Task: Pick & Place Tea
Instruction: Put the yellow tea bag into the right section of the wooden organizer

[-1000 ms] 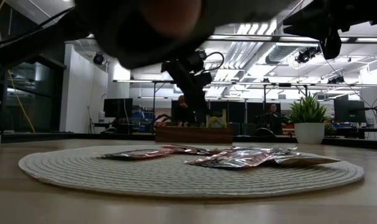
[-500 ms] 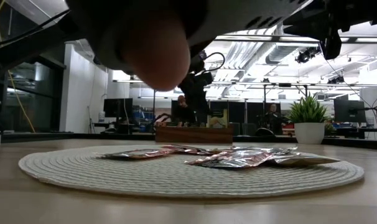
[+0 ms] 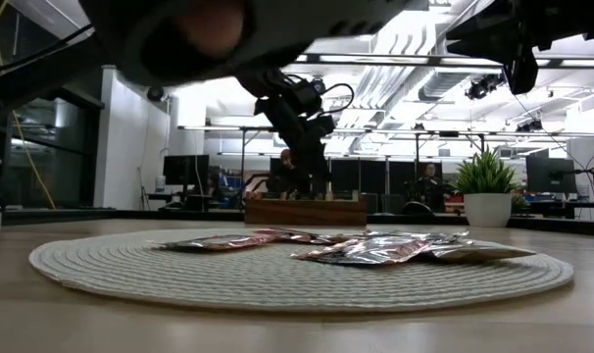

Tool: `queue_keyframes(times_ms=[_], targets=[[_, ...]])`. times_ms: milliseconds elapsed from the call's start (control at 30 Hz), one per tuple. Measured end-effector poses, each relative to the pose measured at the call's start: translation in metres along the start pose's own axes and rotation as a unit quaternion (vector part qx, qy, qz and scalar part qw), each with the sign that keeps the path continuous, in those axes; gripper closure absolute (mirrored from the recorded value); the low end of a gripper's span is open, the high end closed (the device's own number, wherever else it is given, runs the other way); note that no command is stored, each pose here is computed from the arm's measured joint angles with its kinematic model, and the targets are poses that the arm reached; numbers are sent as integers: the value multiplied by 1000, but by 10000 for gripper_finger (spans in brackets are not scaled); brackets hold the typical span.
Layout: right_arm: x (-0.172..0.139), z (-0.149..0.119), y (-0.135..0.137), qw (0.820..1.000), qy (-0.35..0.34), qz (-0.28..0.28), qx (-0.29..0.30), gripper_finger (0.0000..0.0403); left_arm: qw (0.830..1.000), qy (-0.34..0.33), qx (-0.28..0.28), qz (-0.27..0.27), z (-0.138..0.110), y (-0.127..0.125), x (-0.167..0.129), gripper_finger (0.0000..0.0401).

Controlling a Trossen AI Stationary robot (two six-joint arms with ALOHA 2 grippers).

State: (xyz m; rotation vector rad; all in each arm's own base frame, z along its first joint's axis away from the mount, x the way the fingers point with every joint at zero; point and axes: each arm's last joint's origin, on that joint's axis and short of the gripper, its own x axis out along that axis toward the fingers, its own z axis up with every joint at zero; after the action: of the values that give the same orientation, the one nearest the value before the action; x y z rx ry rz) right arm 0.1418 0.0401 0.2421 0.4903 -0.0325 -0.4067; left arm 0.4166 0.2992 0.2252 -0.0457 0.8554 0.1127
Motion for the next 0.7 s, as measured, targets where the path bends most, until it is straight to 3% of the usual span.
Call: queue_keyframes(times_ms=[167, 367, 433, 700], targets=[[0, -2, -1, 1000, 10, -4, -11, 325, 1000, 13, 4, -10, 2, -5, -15, 264], [0, -10, -6, 999, 42, -17, -18, 324, 996, 51, 47, -54, 8, -37, -25, 368], [-1, -14, -9, 997, 65, -22, -18, 324, 994, 64, 60, -71, 11, -52, -25, 391], [-5, -28, -17, 987, 162, -18, -3, 325, 977, 89, 129, -144, 29, -143, -8, 398]])
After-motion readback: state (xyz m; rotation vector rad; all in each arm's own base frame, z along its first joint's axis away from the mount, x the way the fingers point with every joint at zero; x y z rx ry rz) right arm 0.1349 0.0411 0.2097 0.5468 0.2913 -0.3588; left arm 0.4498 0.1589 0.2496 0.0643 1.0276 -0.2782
